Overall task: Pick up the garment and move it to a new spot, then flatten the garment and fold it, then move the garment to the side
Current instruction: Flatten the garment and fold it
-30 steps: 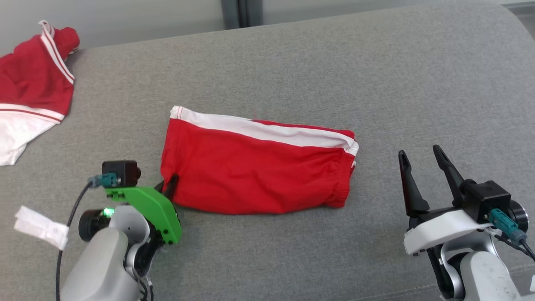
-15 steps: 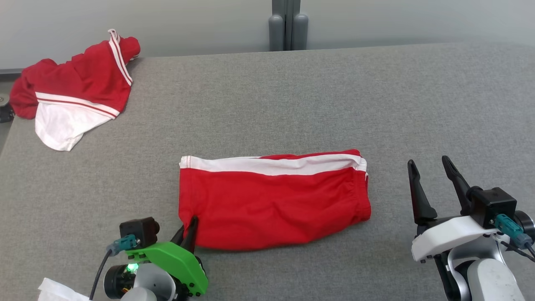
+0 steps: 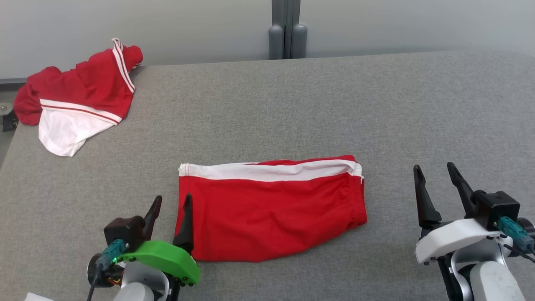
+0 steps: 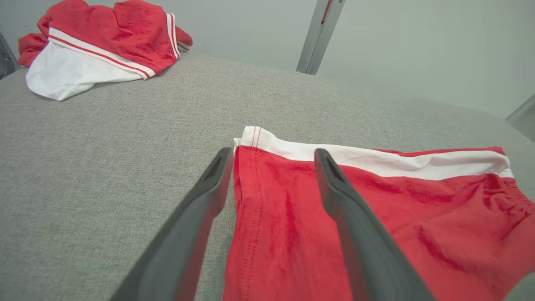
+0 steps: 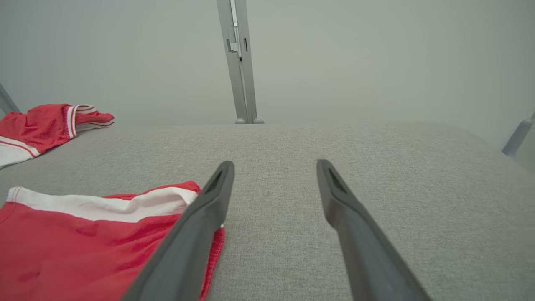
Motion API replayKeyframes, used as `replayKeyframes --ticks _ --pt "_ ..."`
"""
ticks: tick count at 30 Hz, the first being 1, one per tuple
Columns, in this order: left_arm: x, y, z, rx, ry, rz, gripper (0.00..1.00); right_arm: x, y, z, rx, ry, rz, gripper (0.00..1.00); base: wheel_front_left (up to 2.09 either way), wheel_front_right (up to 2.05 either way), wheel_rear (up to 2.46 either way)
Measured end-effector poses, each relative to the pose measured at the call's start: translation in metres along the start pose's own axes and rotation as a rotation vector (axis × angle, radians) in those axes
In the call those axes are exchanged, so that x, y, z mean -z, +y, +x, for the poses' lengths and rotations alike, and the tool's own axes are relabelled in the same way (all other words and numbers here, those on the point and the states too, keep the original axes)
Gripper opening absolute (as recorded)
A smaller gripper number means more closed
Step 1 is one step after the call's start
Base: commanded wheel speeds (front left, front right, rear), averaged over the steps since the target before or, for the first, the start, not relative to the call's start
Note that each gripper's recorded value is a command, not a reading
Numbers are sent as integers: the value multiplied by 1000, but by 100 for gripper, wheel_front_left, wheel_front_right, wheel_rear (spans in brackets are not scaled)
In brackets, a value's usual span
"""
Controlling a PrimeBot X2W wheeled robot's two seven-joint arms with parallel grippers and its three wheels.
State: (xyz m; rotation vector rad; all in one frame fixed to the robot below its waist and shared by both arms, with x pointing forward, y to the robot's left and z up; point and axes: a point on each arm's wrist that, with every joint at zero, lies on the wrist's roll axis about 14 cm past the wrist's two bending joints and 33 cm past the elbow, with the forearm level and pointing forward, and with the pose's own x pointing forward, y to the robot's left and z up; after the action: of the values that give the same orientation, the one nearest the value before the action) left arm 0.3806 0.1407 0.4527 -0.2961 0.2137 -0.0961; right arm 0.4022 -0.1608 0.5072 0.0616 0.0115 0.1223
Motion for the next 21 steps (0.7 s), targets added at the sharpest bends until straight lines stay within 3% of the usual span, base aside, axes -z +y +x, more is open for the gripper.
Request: replayKeyframes --ticks 10,21 --pt "-27 -3 -8 1 -138 10 100 13 0 -10 5 28 47 100 0 0 0" --pt "-32 10 -21 -54 -170 -3 100 55 46 14 -127 267 81 100 0 0 0"
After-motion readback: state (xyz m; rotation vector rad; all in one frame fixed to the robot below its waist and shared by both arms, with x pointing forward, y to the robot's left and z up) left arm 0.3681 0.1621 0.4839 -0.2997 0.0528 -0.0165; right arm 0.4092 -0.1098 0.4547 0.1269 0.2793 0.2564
